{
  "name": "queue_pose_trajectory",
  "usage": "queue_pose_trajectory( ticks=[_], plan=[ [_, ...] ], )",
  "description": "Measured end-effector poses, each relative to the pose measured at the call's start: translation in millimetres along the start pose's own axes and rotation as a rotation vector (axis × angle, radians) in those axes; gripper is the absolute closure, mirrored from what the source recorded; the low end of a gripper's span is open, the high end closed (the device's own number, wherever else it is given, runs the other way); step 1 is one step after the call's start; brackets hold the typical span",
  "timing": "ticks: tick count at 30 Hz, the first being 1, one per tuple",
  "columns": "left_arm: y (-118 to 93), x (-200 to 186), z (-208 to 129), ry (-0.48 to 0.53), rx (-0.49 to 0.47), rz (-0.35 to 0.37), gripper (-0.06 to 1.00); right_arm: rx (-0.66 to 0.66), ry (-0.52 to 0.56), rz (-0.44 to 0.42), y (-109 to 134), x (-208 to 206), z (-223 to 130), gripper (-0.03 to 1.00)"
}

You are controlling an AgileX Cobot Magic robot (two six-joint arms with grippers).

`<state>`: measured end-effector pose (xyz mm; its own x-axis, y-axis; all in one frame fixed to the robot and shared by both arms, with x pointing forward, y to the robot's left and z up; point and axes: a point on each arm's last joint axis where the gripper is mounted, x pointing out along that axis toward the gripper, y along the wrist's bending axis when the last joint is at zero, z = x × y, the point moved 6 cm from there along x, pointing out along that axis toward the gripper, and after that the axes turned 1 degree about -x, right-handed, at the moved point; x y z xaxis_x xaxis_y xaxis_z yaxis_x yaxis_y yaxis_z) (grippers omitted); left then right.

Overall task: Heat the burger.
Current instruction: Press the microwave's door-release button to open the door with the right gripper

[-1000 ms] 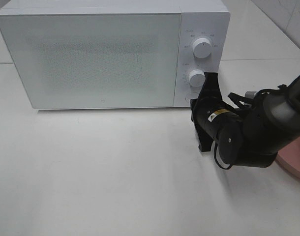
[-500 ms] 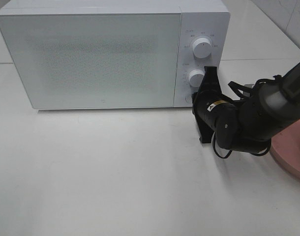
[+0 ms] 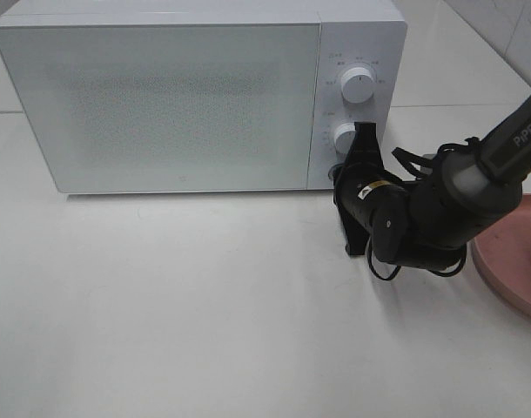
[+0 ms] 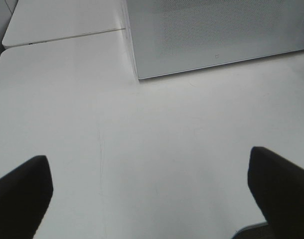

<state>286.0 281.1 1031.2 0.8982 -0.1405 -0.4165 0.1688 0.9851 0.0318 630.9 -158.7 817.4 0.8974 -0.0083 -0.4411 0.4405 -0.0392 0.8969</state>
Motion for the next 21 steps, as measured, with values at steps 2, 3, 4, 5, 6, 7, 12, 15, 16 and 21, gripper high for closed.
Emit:
queue_pose_trajectory(
  ticks=[2,3,4,5,6,7,12,15,16,21],
  plan=[
    [0.0,0.0,0.0,0.000,0.000,0.000,-0.05,0.002,-0.005,0.007,1.0,0.6,0.5,0.95],
    [0.0,0.0,0.0,0.000,0.000,0.000,-0.05,0.002,-0.005,0.007,1.0,0.6,0.5,0.95],
    [0.0,0.0,0.0,0.000,0.000,0.000,-0.05,0.003,-0.007,0.010,1.6,1.3,0.5,0.95],
    [0.0,0.0,0.0,0.000,0.000,0.000,-0.05,0.001,-0.014,0.025,3.7,2.0,0.4,0.95],
    [0.0,0.0,0.0,0.000,0.000,0.000,-0.05,0.001,-0.014,0.025,3.7,2.0,0.4,0.95],
    [0.0,0.0,0.0,0.000,0.000,0.000,-0.05,-0.002,-0.018,0.027,4.0,2.5,0.5,0.95],
    [0.0,0.0,0.0,0.000,0.000,0.000,-0.05,0.001,-0.043,0.046,8.0,5.4,-1.5,0.95],
    [0.0,0.0,0.0,0.000,0.000,0.000,-0.05,0.010,-0.063,0.043,10.2,7.9,-3.8,0.95],
    [0.0,0.0,0.0,0.000,0.000,0.000,-0.05,0.016,-0.066,0.039,10.5,8.2,-4.9,0.95],
    [0.0,0.0,0.0,0.000,0.000,0.000,-0.05,0.021,-0.079,0.032,11.3,8.6,-6.3,0.95]
  ],
)
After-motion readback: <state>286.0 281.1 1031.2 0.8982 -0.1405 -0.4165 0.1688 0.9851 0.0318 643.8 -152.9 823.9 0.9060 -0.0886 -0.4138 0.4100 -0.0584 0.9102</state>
